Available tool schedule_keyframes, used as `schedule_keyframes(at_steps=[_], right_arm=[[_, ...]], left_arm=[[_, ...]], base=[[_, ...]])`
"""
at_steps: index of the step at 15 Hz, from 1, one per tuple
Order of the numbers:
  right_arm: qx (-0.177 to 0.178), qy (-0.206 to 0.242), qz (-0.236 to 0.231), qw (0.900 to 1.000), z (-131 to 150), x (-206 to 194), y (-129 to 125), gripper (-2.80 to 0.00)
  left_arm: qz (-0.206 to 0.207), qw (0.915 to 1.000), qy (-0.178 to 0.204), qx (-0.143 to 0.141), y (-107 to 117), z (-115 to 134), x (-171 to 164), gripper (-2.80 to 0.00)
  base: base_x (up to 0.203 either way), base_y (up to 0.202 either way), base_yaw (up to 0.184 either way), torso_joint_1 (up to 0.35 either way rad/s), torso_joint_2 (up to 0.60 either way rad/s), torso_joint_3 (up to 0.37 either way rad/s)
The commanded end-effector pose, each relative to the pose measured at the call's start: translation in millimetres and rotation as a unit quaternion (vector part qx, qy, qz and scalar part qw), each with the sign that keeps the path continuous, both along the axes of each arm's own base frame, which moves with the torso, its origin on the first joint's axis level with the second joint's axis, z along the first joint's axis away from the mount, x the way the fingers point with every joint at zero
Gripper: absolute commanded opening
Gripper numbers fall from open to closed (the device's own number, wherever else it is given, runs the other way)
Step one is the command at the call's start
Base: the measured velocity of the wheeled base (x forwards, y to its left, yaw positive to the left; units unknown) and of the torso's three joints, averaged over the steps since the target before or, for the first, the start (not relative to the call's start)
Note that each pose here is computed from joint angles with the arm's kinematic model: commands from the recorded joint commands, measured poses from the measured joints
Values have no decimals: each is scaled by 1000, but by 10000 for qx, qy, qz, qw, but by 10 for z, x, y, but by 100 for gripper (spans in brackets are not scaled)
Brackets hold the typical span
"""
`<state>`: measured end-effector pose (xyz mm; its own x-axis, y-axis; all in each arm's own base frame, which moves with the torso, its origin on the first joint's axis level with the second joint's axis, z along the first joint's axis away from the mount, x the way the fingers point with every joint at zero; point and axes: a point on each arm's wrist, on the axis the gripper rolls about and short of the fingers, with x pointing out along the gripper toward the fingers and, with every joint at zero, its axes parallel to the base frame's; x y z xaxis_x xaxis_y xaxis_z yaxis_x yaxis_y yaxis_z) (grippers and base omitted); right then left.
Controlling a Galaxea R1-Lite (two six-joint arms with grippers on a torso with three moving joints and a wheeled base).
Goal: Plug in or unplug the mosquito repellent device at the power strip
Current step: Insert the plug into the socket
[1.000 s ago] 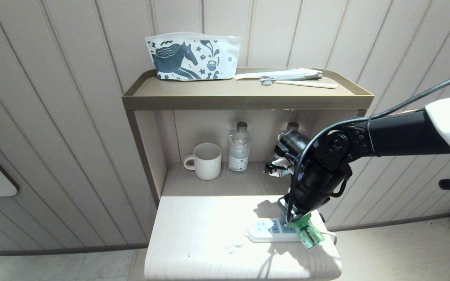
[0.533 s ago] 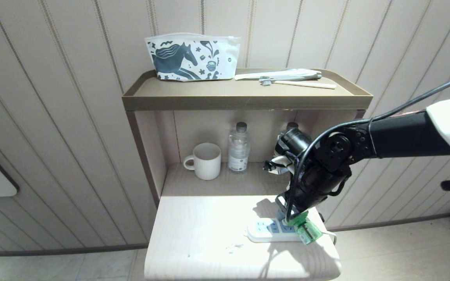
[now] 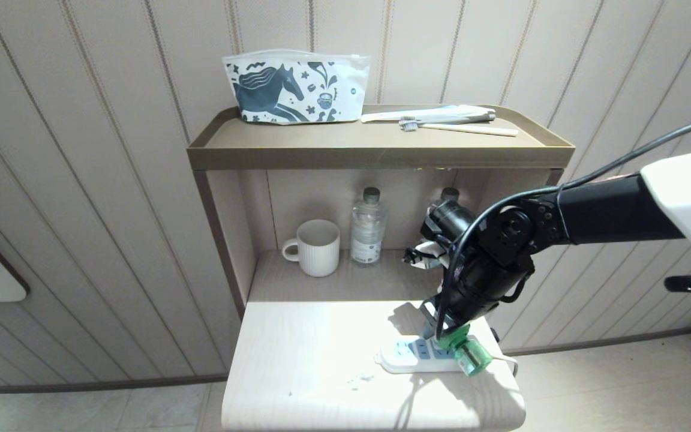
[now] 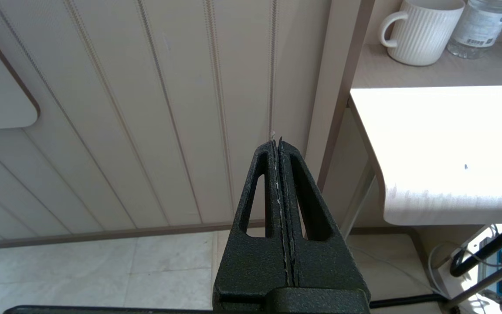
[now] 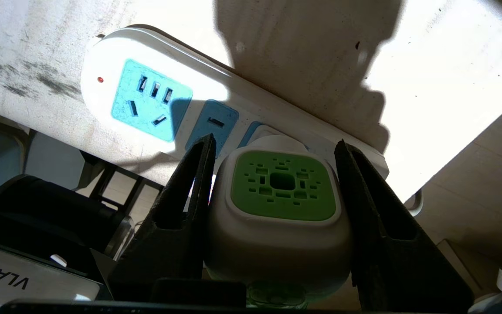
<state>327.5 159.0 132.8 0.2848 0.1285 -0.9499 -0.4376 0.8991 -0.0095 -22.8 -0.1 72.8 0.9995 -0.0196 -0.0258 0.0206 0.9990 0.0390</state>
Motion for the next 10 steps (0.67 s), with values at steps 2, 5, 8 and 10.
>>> schedule_keyframes(at_steps=[2, 5, 8, 10], right_arm=[[-17, 19, 4, 10000, -1, -13, -5, -280], [49, -140, -26, 9999, 36, -14, -4, -280], [89, -259, -16, 9996, 83, -33, 6, 0], [129, -309, -2, 9994, 134, -61, -4, 0]], left_arm=[[-2, 10000, 9, 3, 0, 0, 1, -280], [-2, 10000, 9, -5, 0, 0, 1, -280], [-2, 10000, 9, -5, 0, 0, 1, -280], [-2, 10000, 9, -4, 0, 0, 1, -280]], base=[[0, 0, 0, 0, 0, 0], [0, 0, 0, 0, 0, 0], [0, 0, 0, 0, 0, 0], [0, 0, 0, 0, 0, 0]])
